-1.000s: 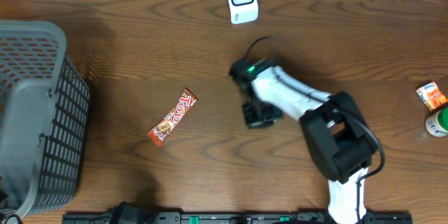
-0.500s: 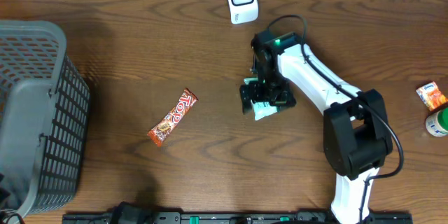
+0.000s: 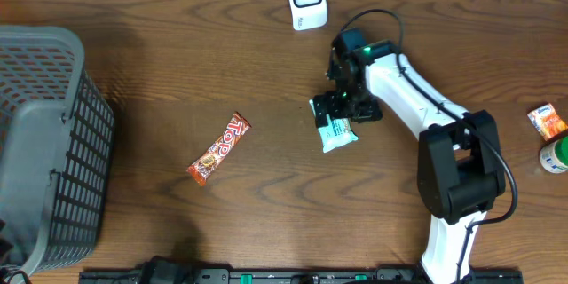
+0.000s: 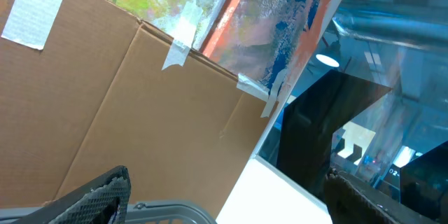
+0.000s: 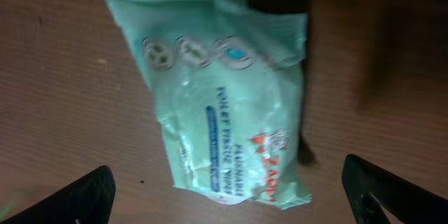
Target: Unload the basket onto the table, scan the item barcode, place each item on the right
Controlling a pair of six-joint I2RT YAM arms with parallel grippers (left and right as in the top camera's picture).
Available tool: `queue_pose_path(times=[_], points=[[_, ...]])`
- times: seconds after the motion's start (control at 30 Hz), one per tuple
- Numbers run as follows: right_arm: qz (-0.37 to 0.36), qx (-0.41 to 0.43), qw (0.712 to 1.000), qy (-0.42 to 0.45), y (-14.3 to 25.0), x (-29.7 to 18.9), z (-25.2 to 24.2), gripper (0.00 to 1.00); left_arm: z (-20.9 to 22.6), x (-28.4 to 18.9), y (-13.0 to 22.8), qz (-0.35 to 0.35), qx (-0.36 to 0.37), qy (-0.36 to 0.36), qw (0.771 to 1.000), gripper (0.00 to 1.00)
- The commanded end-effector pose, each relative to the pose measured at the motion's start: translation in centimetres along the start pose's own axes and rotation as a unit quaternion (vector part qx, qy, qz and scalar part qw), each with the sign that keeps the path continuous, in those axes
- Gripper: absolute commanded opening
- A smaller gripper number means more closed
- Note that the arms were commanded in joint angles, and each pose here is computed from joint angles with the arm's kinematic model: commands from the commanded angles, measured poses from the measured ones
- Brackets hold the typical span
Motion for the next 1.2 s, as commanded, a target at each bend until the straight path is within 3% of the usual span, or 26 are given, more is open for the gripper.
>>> queue_pose_path(times=[0.0,0.13,0.27,0.33,0.37,0.4,0.63,0.73,0.83,0.87,0.97,1.07,1.17], points=[[0.027,-0.005,0.999,-0.018,0.1,1.4,-0.7,0.99,-0.3,0.1,0.2,0.004,0.007,-0.001,1.0,0.88],[0.065,0.0,0.998,-0.012,0.6,4.3,-1.3,0.98,-0.3,0.1,0.2,0.004,0.007,-0.001,1.0,0.88],[0.097,0.009,0.995,-0.002,1.3,6.6,-2.4,0.55,-0.3,0.1,0.2,0.004,0.007,-0.001,1.0,0.88],[0.109,0.007,0.994,0.0,1.5,6.9,-2.9,0.25,-0.3,0.1,0.2,0.004,0.007,-0.001,1.0,0.88],[0.115,0.015,0.993,0.002,1.5,6.6,-3.5,0.04,-0.3,0.1,0.2,0.004,0.007,-0.001,1.0,0.88],[0.116,0.02,0.993,0.002,1.5,6.2,-3.8,0.01,-0.3,0.1,0.2,0.004,0.007,-0.001,1.0,0.88],[0.097,0.053,0.994,0.015,0.4,1.2,-5.8,0.01,-0.3,0.1,0.2,0.004,0.007,-0.001,1.0,0.88],[0.027,0.094,0.986,0.136,-0.3,-3.0,-7.4,0.01,-0.3,0.1,0.2,0.004,0.007,-0.001,1.0,0.88],[-0.072,0.16,0.942,0.288,-0.8,-5.8,-9.2,0.02,-0.3,0.1,0.2,0.003,0.002,-0.001,1.0,0.88],[-0.137,0.192,0.897,0.375,-0.9,-7.2,-9.8,0.01,-0.3,0.1,0.2,0.004,-0.003,-0.001,1.0,0.88],[-0.204,0.2,0.847,0.448,-1.0,-7.7,-9.3,0.01,-0.3,0.1,0.2,0.004,-0.002,-0.001,1.0,0.88],[-0.241,0.186,0.822,0.481,-0.9,-6.8,-8.2,0.02,-0.3,0.1,0.2,0.004,-0.002,-0.001,1.0,0.88],[-0.259,0.16,0.815,0.494,-0.7,-4.6,-7.0,0.04,-0.3,0.1,0.2,0.004,-0.002,-0.001,1.0,0.88]])
Point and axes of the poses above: each gripper's point midway between its finger pads, its own x axis out along the fingers, its own z axis along the line the jaws close on, y = z × x, the point moved 7 cm from there along -x, back along the fingers, and after that the axes turned 8 degrees about x, right-handed, at the moved point
